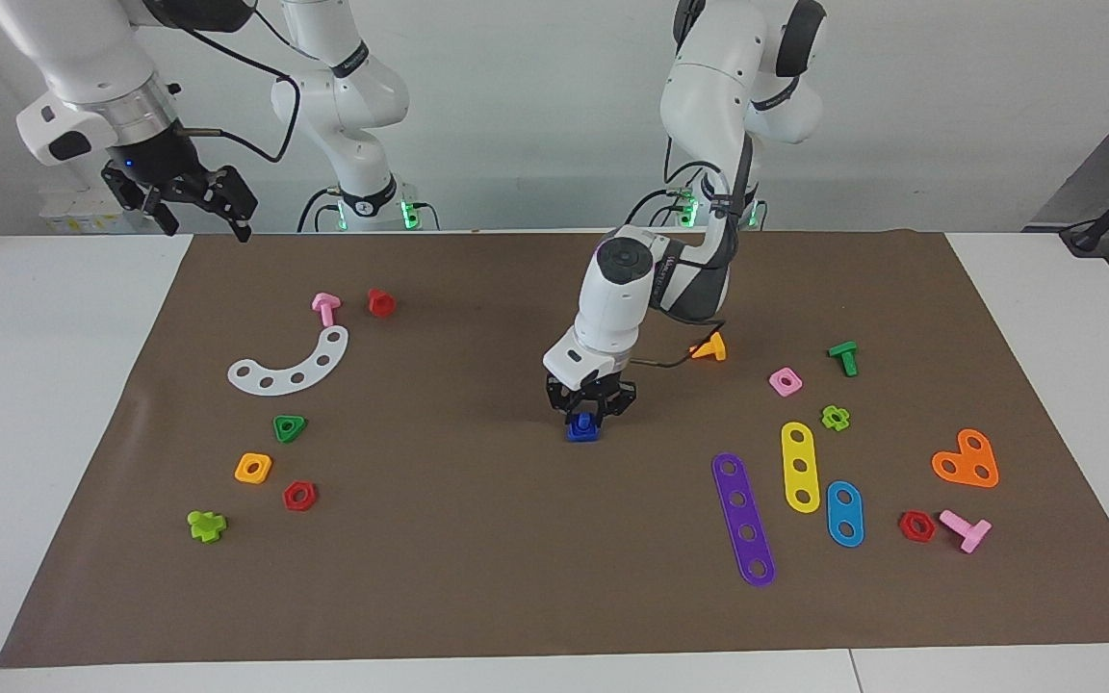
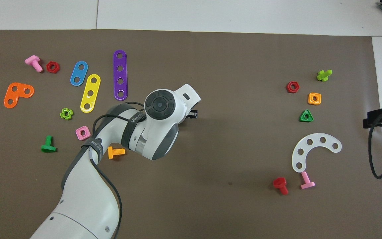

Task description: Unscrew and place screws in storage area

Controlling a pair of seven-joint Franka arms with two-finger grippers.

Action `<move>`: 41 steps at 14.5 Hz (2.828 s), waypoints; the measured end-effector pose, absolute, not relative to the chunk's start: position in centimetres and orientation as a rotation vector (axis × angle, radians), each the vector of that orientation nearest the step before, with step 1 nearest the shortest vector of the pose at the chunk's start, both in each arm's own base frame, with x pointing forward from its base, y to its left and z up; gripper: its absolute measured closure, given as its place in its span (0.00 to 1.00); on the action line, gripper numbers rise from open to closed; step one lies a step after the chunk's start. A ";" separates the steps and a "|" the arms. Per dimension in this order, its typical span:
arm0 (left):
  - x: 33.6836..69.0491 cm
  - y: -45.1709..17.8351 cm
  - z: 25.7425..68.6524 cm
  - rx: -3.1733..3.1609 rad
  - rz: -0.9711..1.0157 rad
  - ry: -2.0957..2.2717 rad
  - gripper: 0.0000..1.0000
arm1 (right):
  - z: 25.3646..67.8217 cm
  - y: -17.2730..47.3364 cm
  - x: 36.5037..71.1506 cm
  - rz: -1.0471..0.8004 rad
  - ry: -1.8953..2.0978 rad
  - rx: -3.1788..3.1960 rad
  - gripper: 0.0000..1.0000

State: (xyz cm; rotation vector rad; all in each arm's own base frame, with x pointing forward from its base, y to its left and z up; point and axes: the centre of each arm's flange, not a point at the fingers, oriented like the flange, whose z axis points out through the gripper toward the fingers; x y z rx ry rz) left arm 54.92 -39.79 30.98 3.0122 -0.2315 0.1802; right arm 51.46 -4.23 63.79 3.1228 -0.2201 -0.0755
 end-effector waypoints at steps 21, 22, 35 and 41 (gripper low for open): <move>64.7 -26.0 35.2 3.100 -0.102 -0.305 0.51 | 55.6 15.9 57.9 0.077 -0.232 3.166 0.00; 65.2 -24.0 35.0 3.098 -0.135 -0.332 0.51 | 53.4 19.1 58.7 0.056 -0.241 3.146 0.00; 60.3 -17.2 31.0 3.059 -0.351 -0.419 0.45 | 42.8 32.6 62.8 0.189 -0.422 3.131 0.00; 61.3 -16.8 32.0 3.067 -0.239 -0.405 0.00 | 41.6 37.5 62.2 0.273 -0.360 3.170 0.00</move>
